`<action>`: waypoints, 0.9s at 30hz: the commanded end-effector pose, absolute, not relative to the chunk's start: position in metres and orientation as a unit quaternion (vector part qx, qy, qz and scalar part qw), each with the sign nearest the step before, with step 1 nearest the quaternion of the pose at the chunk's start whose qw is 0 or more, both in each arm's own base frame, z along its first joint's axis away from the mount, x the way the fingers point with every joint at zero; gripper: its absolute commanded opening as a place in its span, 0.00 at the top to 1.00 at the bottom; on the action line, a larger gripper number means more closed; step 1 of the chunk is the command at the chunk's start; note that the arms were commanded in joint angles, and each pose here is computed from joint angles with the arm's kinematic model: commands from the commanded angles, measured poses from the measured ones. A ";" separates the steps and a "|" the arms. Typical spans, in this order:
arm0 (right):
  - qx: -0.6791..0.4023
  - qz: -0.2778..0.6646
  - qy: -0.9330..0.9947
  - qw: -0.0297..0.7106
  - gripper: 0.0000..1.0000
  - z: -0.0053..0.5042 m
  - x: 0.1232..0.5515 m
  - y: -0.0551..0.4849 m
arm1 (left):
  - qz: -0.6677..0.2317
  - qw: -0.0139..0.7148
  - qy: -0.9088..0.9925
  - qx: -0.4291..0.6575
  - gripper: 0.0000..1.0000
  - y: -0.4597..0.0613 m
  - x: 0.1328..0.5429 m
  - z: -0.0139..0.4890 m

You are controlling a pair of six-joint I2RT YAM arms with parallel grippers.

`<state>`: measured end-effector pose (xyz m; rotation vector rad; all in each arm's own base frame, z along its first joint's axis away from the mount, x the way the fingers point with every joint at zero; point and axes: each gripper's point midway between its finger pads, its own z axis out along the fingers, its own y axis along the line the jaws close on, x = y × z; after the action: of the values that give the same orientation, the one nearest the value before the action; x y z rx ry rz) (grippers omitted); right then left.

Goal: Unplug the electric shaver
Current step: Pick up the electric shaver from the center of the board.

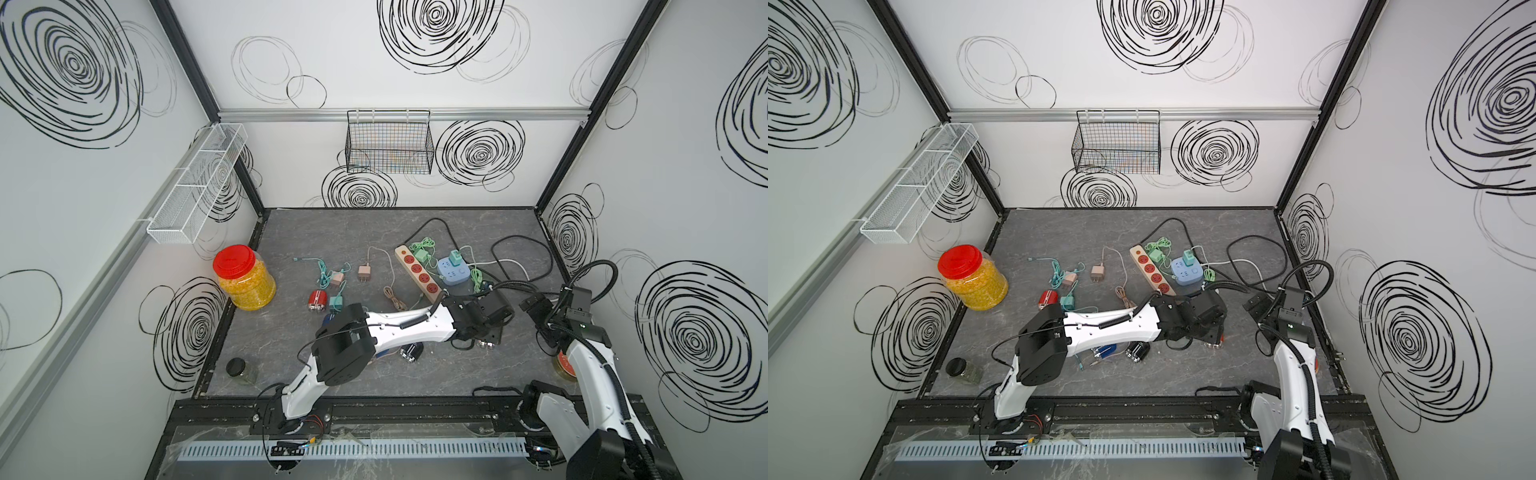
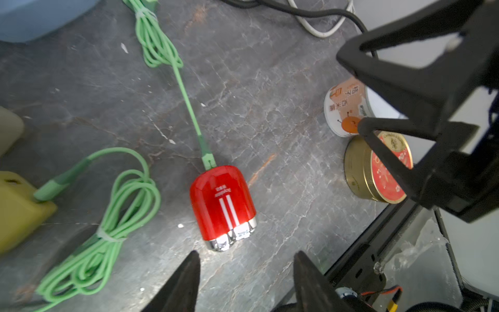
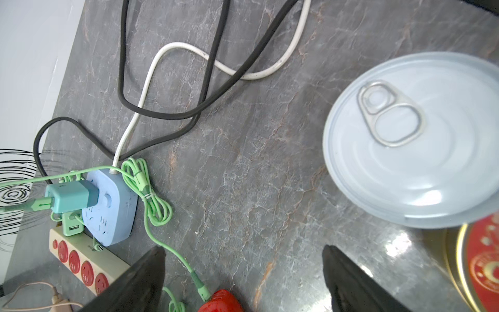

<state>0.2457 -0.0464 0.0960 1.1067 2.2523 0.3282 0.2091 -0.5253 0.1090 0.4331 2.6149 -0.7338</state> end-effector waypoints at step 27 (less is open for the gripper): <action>0.369 0.229 0.843 0.317 0.10 0.104 0.271 -0.023 | -0.124 0.223 0.964 0.079 0.11 -0.538 0.228 0.039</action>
<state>0.2667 -0.0218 0.0992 0.9936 2.2348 0.5968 0.2280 -0.5466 0.0562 0.2426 2.6433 -0.4282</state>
